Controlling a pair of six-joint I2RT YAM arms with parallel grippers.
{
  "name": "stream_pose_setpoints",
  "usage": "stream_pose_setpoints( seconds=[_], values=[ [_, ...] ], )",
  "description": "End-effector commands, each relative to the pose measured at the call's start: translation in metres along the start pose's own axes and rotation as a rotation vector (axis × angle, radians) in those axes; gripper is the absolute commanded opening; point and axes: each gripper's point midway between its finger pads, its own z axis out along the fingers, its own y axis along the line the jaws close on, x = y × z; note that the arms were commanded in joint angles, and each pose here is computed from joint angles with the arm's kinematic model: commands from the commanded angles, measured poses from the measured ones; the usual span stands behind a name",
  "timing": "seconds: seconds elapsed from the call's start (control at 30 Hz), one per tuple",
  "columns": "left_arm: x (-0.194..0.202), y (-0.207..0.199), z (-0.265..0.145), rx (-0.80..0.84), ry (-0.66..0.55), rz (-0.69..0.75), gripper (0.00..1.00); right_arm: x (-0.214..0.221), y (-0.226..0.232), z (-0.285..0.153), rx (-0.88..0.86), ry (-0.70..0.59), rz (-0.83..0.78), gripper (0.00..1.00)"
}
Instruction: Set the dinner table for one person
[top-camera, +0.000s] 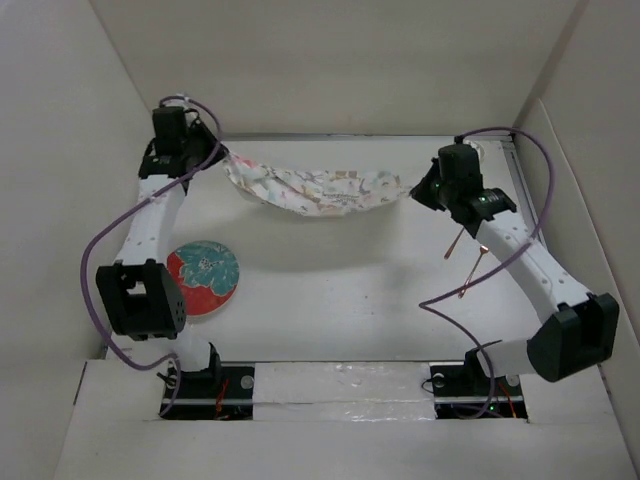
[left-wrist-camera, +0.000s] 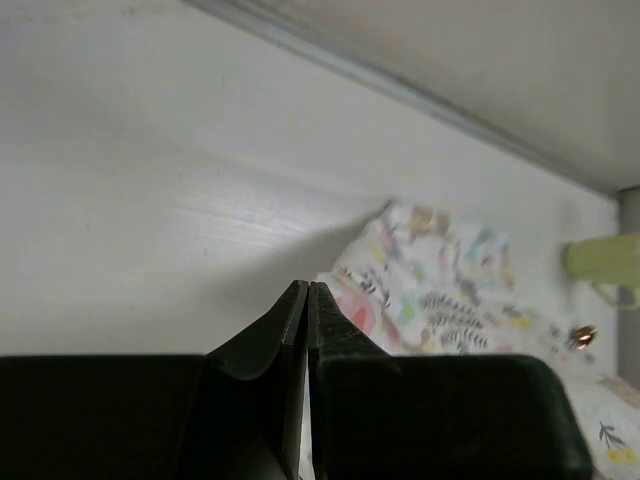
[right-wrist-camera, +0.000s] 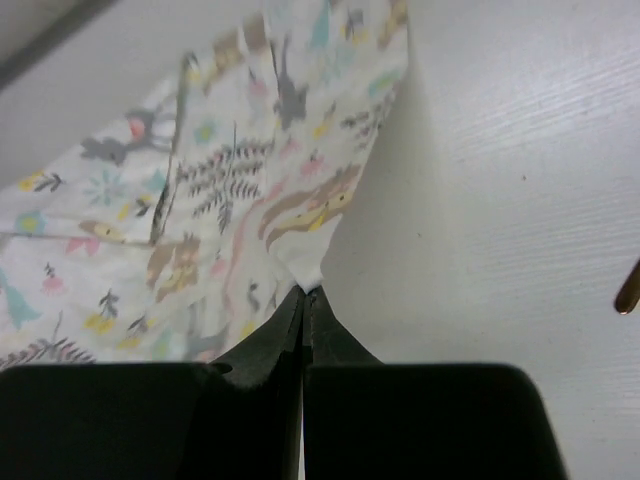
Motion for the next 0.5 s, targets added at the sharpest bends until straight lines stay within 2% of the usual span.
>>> stream_pose_setpoints(
  seconds=[0.0,0.03,0.17,0.27,0.37,0.47],
  values=[
    [-0.068,-0.037,-0.068,0.196,-0.178,-0.115,0.00,-0.065,0.026,-0.064,-0.111,-0.192,0.004,0.00],
    [-0.087,-0.030,-0.082,0.213,-0.235,-0.142,0.00,-0.072,0.029,-0.075,-0.126,-0.211,0.007,0.00],
    [-0.122,-0.034,-0.125,0.256,-0.371,-0.235,0.00,-0.109,0.043,-0.123,-0.190,-0.304,0.032,0.00],
    [-0.130,-0.040,-0.136,0.274,-0.401,-0.288,0.00,-0.133,0.057,-0.147,-0.241,-0.350,0.048,0.00],
    [-0.133,-0.046,-0.132,0.327,-0.396,-0.360,0.00,-0.148,0.071,-0.146,-0.280,-0.360,0.051,0.00],
    [-0.134,-0.042,-0.107,0.341,-0.354,-0.429,0.00,-0.163,0.079,-0.116,-0.264,-0.369,0.055,0.00]
  ],
)
